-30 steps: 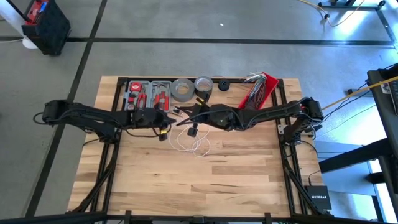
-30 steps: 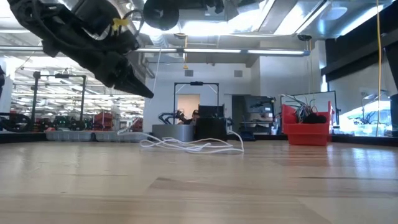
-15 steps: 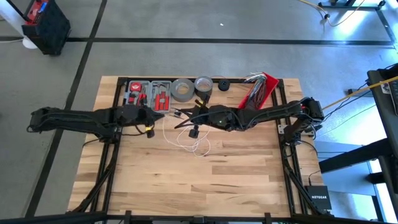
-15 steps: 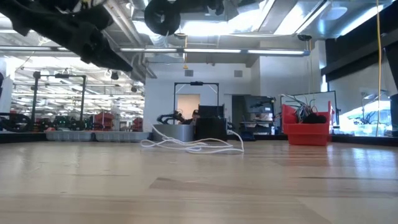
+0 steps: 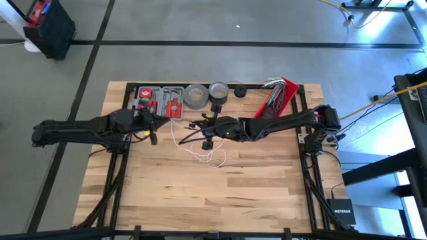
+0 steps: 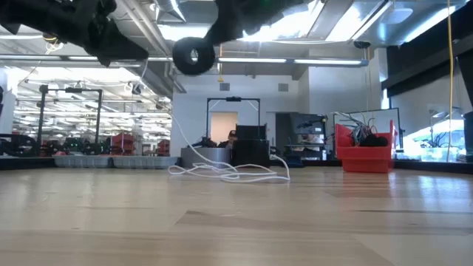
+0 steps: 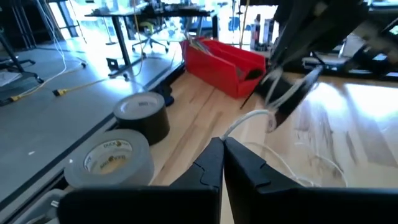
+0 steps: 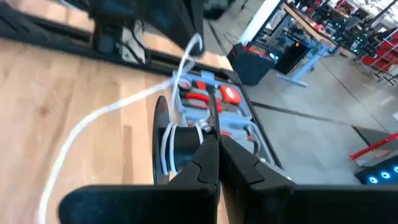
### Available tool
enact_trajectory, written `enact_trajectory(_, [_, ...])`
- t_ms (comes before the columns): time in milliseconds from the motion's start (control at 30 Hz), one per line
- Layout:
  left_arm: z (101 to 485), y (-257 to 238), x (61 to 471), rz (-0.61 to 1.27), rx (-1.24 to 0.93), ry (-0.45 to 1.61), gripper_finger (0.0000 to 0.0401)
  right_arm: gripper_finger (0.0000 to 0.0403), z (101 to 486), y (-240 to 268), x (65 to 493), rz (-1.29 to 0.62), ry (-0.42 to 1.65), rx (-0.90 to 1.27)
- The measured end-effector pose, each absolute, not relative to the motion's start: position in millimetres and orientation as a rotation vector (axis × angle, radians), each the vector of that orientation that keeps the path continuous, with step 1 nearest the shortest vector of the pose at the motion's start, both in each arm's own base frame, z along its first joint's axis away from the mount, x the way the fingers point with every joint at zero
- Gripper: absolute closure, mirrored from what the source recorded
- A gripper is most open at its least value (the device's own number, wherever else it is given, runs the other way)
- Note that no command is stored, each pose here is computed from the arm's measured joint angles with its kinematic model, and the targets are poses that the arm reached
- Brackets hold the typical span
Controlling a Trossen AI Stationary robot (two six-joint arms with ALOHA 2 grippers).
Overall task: Coil cords
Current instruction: Coil the white wire on the black spool
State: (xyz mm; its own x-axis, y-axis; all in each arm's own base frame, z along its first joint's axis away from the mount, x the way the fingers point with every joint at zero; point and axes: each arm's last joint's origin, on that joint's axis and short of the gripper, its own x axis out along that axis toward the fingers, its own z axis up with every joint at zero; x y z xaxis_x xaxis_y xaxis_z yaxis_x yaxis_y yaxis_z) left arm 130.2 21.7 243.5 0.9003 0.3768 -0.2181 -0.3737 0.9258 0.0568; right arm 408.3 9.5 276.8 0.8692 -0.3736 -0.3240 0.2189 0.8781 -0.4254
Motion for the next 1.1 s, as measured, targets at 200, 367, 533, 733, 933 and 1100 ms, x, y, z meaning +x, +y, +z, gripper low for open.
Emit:
enact_trajectory(200, [248, 21, 124, 0.389, -0.001, 0.18, 0.0398, 0.0398, 269, 8, 412, -0.317, 0.43, -0.411])
enact_trajectory(367, [255, 19, 124, 0.314, -0.077, 0.102, 0.0399, 0.0398, 257, 3, 417, -0.39, 0.471, -0.434])
enact_trajectory(533, [255, 16, 131, 0.223, -0.119, 0.091, 0.0397, 0.0398, 254, -10, 422, -0.457, 0.431, -0.387])
enact_trajectory(733, [253, 11, 146, 0.177, -0.116, 0.096, 0.0396, 0.0398, 248, -15, 426, -0.466, 0.416, -0.352])
enact_trajectory(933, [248, 8, 163, 0.155, -0.096, 0.102, 0.0396, 0.0398, 246, -14, 430, -0.432, 0.382, -0.333])
enact_trajectory(1100, [242, 11, 181, 0.223, -0.063, 0.101, 0.0396, 0.0398, 247, -13, 430, -0.407, 0.367, -0.326])
